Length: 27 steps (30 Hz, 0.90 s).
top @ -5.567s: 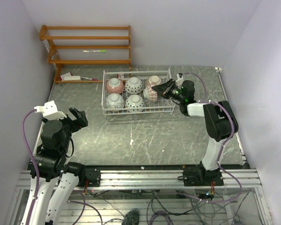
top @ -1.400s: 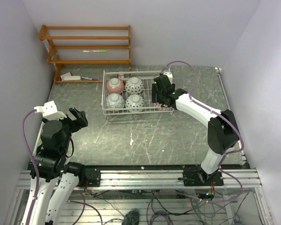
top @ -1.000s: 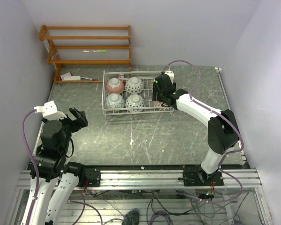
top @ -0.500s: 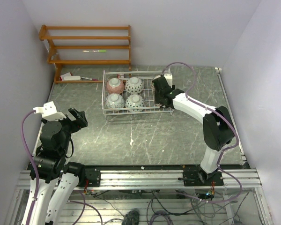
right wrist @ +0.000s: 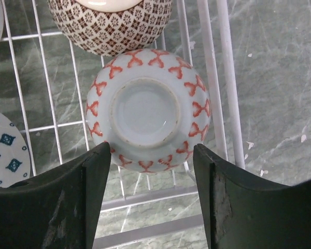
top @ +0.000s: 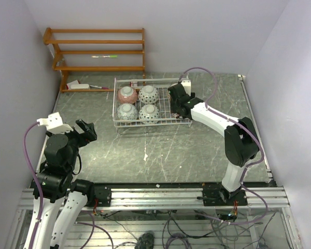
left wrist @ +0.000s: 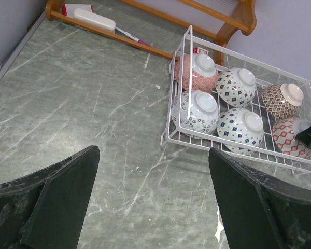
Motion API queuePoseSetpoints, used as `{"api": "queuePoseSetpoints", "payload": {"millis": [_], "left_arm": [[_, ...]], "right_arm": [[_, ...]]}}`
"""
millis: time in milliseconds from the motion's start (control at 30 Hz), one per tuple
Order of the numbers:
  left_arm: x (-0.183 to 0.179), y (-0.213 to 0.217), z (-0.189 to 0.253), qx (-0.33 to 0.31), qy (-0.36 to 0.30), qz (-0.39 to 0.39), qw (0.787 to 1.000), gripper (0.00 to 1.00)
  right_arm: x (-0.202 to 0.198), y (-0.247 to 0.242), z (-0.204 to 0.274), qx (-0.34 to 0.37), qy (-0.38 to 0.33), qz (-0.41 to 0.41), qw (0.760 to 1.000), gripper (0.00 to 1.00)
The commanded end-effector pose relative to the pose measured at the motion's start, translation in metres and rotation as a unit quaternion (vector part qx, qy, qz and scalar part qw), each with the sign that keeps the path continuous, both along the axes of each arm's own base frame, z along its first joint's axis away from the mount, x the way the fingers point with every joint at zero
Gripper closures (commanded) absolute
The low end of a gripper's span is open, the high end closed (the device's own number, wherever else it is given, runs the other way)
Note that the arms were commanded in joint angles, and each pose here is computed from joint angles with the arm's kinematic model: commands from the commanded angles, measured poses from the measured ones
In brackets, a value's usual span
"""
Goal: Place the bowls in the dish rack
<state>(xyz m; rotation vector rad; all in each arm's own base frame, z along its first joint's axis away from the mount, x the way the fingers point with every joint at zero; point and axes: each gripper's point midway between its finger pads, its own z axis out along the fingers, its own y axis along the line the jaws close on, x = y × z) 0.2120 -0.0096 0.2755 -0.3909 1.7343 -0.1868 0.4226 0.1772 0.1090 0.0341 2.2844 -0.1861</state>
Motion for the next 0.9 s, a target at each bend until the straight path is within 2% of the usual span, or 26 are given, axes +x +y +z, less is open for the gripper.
{"api": "queuePoseSetpoints", "payload": {"millis": [0, 567, 867], "left_arm": [[0.0, 0.001, 0.005, -0.003, -0.012, 0.002, 1.0, 0.03], [0.0, 0.0, 0.006, -0.002, -0.013, -0.003, 1.0, 0.02], [0.0, 0.0, 0.006, -0.003, -0.014, -0.003, 1.0, 0.02]], "right_arm": [[0.011, -0.003, 0.009, -0.011, -0.016, -0.019, 1.0, 0.35], [0.032, 0.0, 0.009, -0.033, -0.029, -0.025, 0.999, 0.38], [0.031, 0.0, 0.008, -0.025, -0.028, -0.027, 0.999, 0.51]]}}
